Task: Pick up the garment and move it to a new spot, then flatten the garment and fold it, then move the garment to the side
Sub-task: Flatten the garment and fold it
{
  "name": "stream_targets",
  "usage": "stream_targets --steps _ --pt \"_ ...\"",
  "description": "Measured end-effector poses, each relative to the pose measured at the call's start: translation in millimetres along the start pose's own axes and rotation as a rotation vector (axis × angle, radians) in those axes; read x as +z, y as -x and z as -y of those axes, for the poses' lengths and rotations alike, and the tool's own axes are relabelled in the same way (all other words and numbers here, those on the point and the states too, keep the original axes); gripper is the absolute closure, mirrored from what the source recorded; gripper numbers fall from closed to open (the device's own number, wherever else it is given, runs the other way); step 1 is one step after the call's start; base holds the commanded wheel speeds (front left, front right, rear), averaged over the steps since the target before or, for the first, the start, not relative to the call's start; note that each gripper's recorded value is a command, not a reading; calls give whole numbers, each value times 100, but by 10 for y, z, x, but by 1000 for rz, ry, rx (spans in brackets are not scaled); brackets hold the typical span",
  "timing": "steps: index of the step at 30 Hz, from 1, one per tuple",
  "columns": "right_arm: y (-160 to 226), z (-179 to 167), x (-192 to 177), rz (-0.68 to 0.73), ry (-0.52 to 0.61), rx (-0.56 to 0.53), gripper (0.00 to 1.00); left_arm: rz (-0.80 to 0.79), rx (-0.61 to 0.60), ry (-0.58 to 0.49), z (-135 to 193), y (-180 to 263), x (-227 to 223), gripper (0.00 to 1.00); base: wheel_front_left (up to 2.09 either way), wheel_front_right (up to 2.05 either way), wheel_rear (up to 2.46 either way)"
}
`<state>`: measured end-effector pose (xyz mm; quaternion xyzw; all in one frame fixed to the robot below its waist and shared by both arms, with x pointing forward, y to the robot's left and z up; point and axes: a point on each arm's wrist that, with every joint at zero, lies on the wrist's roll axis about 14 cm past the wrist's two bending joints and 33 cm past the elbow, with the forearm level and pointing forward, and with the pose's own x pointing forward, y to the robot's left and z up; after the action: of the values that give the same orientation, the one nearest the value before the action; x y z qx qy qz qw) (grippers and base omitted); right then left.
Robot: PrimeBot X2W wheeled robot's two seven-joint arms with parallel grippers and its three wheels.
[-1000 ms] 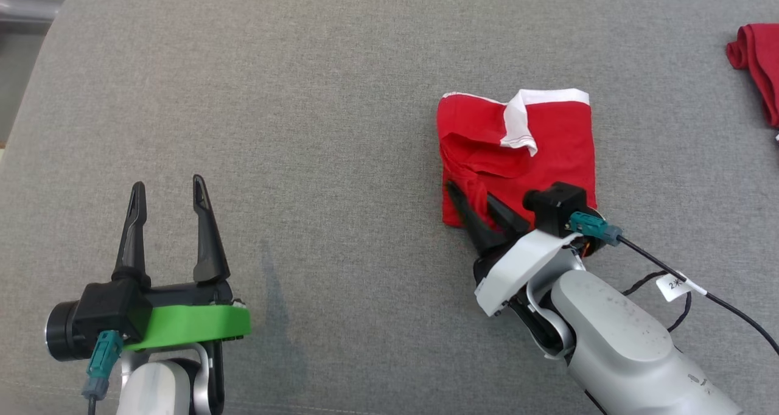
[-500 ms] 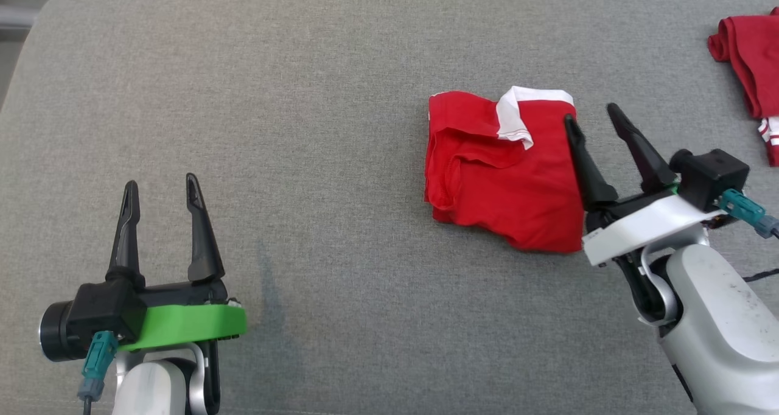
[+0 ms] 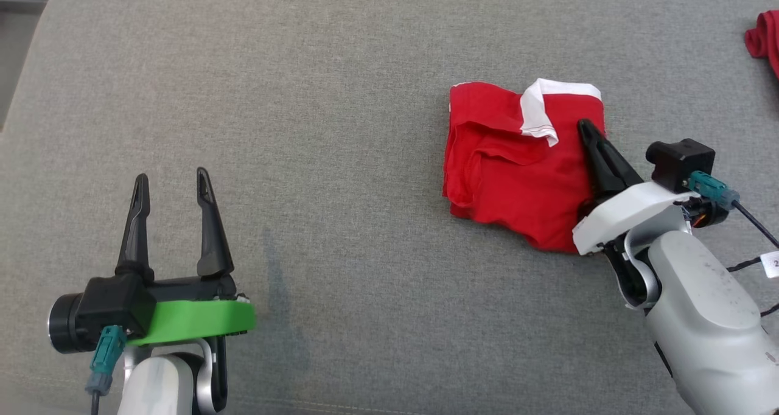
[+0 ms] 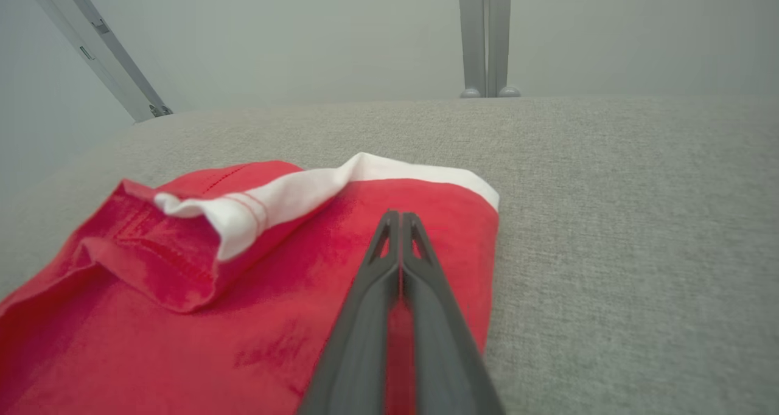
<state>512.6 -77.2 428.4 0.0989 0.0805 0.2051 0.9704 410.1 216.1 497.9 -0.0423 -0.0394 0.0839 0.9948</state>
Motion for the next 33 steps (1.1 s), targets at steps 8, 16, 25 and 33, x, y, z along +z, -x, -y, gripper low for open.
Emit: stream_targets --steps 8,16,25,33 --pt "-303 -193 -175 -65 0 38 100 -7 15 -5 -39 2 -17 0 0 0 0" --pt "-616 -547 -178 -74 -18 106 100 -17 39 -10 -103 30 -32 0 0 0 0" --pt "-681 -1132 -243 -87 -23 237 100 -23 64 -7 -177 76 -29 0 0 0 0" --pt "-389 -1606 -396 -103 -43 374 100 -18 51 -2 -126 27 -29 0 0 0 0"
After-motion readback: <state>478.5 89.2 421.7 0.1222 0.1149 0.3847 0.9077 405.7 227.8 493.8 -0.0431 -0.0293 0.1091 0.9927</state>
